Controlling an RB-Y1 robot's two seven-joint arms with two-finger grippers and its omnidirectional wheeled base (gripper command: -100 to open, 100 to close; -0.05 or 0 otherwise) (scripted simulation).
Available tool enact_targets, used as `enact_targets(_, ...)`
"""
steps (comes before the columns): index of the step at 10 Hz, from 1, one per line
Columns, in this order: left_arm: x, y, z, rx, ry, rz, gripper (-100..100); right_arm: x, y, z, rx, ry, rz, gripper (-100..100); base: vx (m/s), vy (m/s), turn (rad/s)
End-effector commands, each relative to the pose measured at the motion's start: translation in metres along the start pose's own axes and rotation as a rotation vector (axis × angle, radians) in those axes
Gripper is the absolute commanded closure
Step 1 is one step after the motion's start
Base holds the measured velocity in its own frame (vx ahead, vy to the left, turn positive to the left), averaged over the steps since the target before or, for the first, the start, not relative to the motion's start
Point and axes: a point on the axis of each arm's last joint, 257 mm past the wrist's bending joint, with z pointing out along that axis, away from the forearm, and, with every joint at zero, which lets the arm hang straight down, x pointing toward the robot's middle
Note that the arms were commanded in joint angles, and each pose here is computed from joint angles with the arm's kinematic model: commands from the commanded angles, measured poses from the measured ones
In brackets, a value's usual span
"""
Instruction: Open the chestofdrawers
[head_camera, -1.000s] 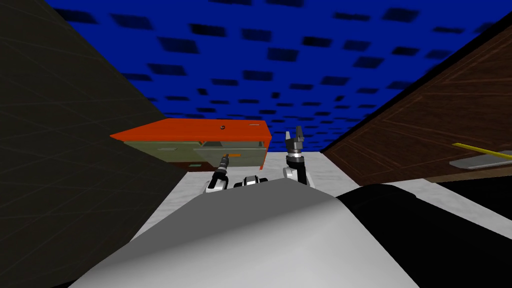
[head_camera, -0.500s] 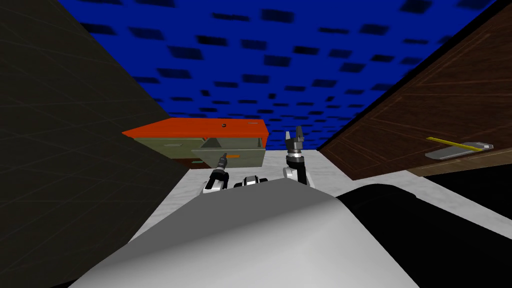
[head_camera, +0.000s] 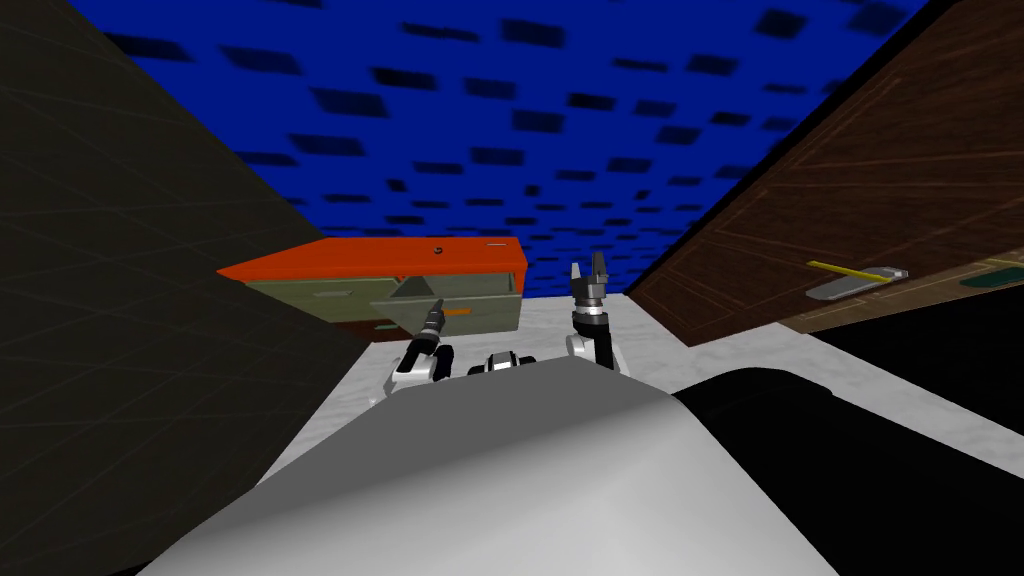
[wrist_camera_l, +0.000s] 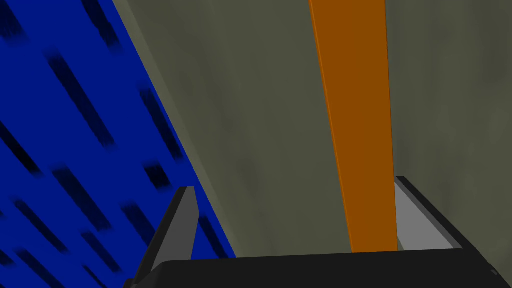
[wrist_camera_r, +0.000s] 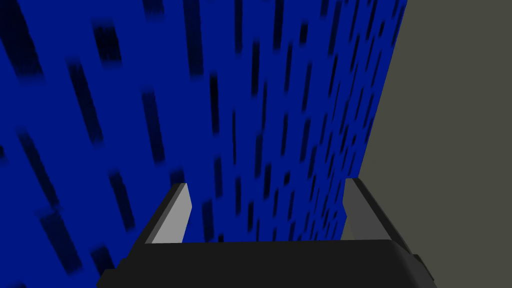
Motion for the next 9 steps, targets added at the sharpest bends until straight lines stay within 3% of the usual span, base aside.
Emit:
enact_targets(1,-0.025,-0.013,0.006,-0.001,-0.022,-0.005,-100,0.000,0.000,0.000,0.000,0.000,0.000,0,-0.057,-0.042,-0.082)
enact_targets(2,-0.034,-0.017,0.008,-0.001,-0.031,-0.007,-100,0.000,0.000,0.000,0.000,0.000,0.000,0,-0.058,-0.042,-0.108)
enact_targets(3,-0.025,-0.006,0.004,-0.020,-0.023,-0.005,-100,0.000,0.000,0.000,0.000,0.000,0.000,0,-0.020,-0.011,-0.013)
enact_targets(4,-0.026,-0.004,0.004,-0.028,-0.025,-0.008,0,0.000,0.000,0.000,0.000,0.000,0.000,0,0.000,0.000,0.000)
enact_targets(9,-0.024,0.003,0.001,-0.041,-0.023,-0.012,0,0.000,0.000,0.000,0.000,0.000,0.000,0,0.000,0.000,0.000)
